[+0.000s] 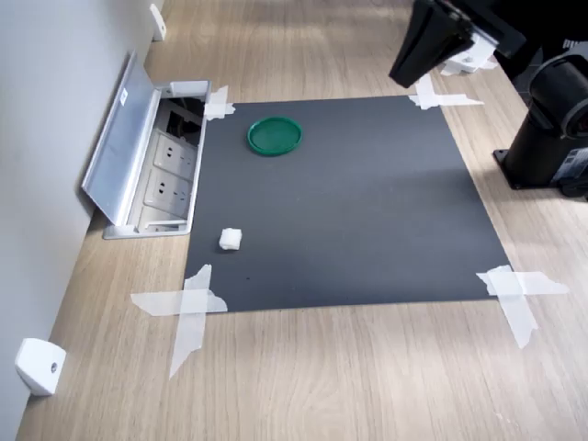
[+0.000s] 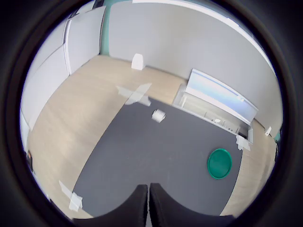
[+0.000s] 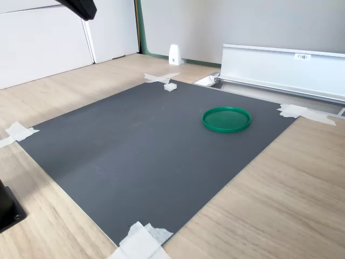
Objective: Grasp a white terminal and put it on the green lid.
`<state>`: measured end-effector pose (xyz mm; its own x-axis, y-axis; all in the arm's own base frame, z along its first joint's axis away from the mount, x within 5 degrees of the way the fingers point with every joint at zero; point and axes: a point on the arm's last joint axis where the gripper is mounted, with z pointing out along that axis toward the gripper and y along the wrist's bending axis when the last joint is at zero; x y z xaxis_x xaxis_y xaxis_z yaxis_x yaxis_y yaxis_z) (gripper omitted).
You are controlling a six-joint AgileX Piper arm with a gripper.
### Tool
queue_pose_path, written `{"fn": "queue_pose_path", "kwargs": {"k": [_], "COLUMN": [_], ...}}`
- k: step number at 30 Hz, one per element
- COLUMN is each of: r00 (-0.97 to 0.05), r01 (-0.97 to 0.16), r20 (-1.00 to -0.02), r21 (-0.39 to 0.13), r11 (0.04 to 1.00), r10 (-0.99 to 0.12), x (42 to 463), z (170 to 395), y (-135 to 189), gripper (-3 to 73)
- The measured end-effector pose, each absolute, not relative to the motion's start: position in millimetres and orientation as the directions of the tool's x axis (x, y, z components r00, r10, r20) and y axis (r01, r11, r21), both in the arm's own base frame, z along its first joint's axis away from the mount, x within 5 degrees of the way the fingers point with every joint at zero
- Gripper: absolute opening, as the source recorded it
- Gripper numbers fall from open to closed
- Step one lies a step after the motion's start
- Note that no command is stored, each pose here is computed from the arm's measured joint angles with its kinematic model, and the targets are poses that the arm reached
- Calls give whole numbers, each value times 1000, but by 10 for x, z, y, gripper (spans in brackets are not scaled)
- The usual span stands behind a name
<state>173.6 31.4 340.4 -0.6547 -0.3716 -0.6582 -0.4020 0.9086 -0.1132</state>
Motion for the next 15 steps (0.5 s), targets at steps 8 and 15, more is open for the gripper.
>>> {"fn": "queue_pose_path", "kwargs": {"k": [8, 15], "r00": [-655, -676], "r01": [-551, -572], "r20": [-525, -473], "r21": [-161, -146], "r11": [819, 807], "r10": [-544, -565], "x": [2120, 2601], "z": [3505, 3439], "y": [368, 422], "gripper": [226, 566]}}
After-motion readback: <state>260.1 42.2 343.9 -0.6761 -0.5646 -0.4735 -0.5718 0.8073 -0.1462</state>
